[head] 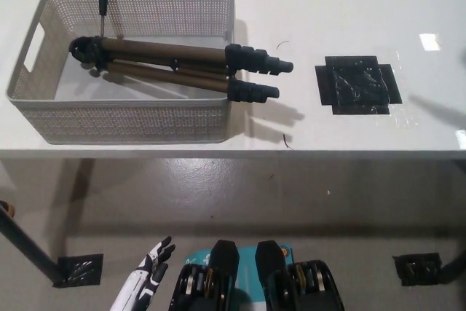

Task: The robot uses its right hand to pick the tripod on the desk and places it into a rectangular container on the left.

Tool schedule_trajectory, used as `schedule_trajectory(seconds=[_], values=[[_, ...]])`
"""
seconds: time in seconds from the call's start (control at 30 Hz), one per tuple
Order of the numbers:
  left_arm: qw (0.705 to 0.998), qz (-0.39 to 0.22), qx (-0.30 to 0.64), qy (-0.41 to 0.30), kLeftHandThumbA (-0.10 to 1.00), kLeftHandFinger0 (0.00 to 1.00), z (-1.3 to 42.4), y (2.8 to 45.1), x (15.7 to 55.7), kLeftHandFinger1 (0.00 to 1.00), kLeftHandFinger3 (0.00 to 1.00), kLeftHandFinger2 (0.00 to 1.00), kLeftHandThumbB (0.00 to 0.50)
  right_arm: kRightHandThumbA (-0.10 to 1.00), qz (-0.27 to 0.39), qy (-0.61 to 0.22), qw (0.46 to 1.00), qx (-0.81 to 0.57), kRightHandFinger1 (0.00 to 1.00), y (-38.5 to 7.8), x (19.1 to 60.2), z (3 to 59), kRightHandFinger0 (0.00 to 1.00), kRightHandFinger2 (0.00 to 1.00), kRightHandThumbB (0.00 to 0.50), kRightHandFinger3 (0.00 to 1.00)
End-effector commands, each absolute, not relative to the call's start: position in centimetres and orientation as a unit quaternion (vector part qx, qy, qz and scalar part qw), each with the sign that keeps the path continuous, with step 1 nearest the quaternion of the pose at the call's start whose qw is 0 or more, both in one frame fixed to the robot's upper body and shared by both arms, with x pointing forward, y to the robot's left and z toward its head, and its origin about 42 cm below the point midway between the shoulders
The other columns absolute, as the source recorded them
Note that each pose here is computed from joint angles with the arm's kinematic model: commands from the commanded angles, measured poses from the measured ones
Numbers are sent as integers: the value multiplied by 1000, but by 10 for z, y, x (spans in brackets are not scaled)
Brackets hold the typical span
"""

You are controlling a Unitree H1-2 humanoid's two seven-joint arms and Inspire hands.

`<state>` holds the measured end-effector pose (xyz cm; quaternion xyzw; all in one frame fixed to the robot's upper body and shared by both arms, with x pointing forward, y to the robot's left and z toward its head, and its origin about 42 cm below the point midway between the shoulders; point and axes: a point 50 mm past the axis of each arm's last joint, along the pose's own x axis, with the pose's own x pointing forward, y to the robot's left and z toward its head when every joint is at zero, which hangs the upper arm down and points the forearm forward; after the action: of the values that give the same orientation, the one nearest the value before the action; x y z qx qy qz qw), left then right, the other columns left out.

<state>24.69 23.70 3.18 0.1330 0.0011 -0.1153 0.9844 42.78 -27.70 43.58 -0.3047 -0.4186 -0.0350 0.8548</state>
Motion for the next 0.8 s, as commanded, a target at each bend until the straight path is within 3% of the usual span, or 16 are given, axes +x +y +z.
schedule_trajectory(seconds=[0.0,0.07,0.17,0.2,0.27,0.3,0.33,0.43,0.57,0.67,0.77], values=[[992,-88,77,-51,1000,1000,66,238,254,1000,1000,1000,157,1000,-19,-553,821,-141,1000,-281,246,394,1000,1000,281,1000],[992,-90,74,-52,1000,1000,70,241,243,1000,1000,1000,143,1000,-31,-491,859,-141,1000,-275,247,348,1000,1000,258,1000],[990,-96,72,-69,1000,1000,77,240,243,1000,1000,1000,118,1000,-28,-412,905,-105,1000,-273,251,298,1000,1000,300,1000],[990,-96,65,-76,1000,1000,81,237,249,1000,1000,1000,134,1000,-38,-395,913,-96,1000,-272,256,287,1000,1000,312,1000],[989,-99,62,-90,1000,1000,87,234,254,1000,1000,1000,122,1000,-29,-364,927,-82,1000,-268,260,265,1000,1000,293,1000],[988,-102,59,-101,1000,1000,90,232,253,1000,1000,1000,128,1000,-24,-330,941,-68,1000,-262,264,235,1000,1000,222,1000],[988,-103,58,-99,1000,1000,91,231,251,1000,1000,1000,139,1000,-22,-322,944,-68,1000,-260,263,227,1000,1000,191,1000],[988,-111,60,-94,1000,1000,92,233,243,1000,1000,1000,165,1000,-14,-276,958,-69,1000,-252,260,191,1000,1000,146,1000],[986,-104,63,-111,1000,1000,100,236,250,1000,1000,1000,152,1000,-7,-220,974,-57,1000,-232,266,156,1000,1000,252,1000],[987,-101,58,-114,1000,1000,103,233,256,1000,1000,1000,187,1000,0,-206,978,-36,1000,-225,268,137,1000,1000,246,1000],[987,-99,64,-112,1000,1000,102,234,259,1000,1000,1000,156,1000,16,-174,985,-14,1000,-211,262,117,1000,1000,206,1000]])
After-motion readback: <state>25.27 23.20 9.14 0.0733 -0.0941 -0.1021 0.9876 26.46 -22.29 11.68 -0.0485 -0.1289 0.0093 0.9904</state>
